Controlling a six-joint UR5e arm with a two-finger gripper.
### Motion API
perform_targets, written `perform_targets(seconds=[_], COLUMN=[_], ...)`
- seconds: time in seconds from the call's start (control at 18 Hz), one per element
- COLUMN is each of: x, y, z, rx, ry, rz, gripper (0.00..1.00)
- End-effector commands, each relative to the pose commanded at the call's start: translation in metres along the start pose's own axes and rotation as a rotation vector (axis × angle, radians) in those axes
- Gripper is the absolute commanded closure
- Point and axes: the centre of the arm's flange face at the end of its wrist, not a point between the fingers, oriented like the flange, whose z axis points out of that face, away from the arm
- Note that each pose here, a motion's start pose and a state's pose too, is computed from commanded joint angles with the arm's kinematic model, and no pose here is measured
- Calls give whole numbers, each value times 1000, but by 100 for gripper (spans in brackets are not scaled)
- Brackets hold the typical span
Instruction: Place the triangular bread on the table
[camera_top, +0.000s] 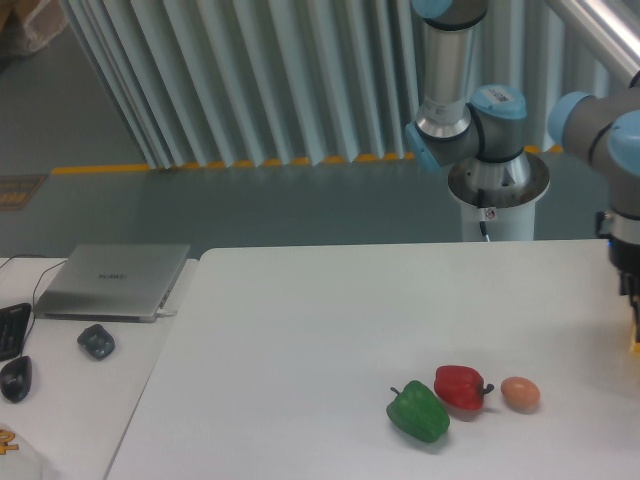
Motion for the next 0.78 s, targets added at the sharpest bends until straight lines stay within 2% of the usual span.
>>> perform_targets(seconds=[0.11, 0.28, 0.39, 0.5, 0.78], x=[8, 15, 19, 26, 27], y=[20, 51, 63, 77, 83], z=[2, 12, 35, 45, 55], rx=[-33, -37, -31, -17, -10], ry=[23, 32, 79, 96, 105], rz=[49, 60, 61, 40, 36], gripper=[0, 0, 0, 0, 0])
